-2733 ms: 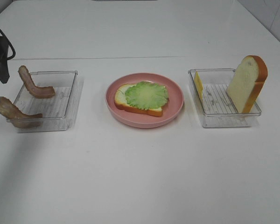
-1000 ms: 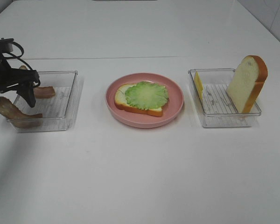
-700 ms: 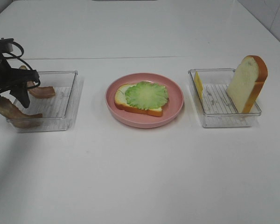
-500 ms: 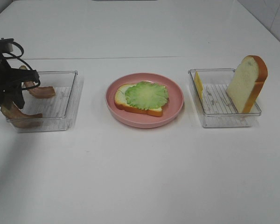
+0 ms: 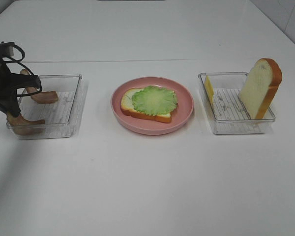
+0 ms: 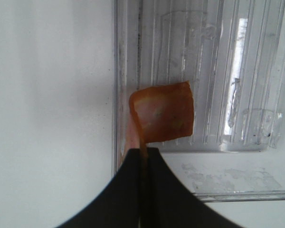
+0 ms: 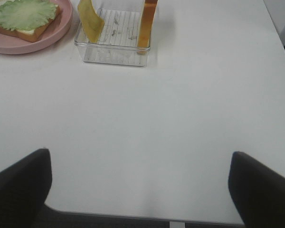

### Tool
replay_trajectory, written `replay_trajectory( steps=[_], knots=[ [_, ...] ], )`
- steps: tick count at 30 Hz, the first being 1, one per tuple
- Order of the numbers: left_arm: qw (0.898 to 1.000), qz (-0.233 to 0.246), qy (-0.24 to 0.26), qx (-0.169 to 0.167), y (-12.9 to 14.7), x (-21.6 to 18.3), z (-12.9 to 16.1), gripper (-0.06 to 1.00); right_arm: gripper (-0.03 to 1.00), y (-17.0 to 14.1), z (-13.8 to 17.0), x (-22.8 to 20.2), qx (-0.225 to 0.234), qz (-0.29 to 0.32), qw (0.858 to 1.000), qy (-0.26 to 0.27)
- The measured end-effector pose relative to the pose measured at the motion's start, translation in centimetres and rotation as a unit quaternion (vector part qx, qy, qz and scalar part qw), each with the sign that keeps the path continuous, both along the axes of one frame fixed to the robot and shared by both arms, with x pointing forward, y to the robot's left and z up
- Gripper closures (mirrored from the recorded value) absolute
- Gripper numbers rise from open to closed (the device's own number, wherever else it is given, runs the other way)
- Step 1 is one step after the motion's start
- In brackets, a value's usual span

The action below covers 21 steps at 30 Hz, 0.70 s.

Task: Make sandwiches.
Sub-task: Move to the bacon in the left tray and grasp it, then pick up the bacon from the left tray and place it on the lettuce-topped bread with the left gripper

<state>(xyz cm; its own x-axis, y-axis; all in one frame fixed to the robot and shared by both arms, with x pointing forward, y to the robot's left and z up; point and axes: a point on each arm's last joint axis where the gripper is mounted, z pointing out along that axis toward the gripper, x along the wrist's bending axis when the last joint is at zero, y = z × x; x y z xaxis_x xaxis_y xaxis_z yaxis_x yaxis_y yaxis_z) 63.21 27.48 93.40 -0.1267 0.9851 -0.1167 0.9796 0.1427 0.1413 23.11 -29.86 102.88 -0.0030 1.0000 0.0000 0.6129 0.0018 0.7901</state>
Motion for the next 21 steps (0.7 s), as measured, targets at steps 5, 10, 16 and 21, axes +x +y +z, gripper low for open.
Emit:
replay_trajectory(
  steps=[5, 10, 16, 21],
  knots=[
    [1.0, 0.002, 0.001, -0.004, -0.1, 0.0, 0.1, 0.94, -0.01, 0.0, 0.0, 0.0, 0.0, 0.0, 1.0, 0.0],
    [1.0, 0.008, -0.018, -0.019, -0.3, 0.5, 2.0, 0.94, -0.01, 0.0, 0.0, 0.0, 0.0, 0.0, 1.0, 0.0],
    [0.997, 0.012, -0.062, -0.047, -1.1, 1.4, 5.7, 0.94, -0.01, 0.0, 0.0, 0.0, 0.0, 0.0, 1.0, 0.0],
    [0.994, -0.01, -0.085, -0.068, -3.3, 2.2, 8.3, 0.94, -0.01, 0.0, 0.0, 0.0, 0.0, 0.0, 1.0, 0.0]
  ],
)
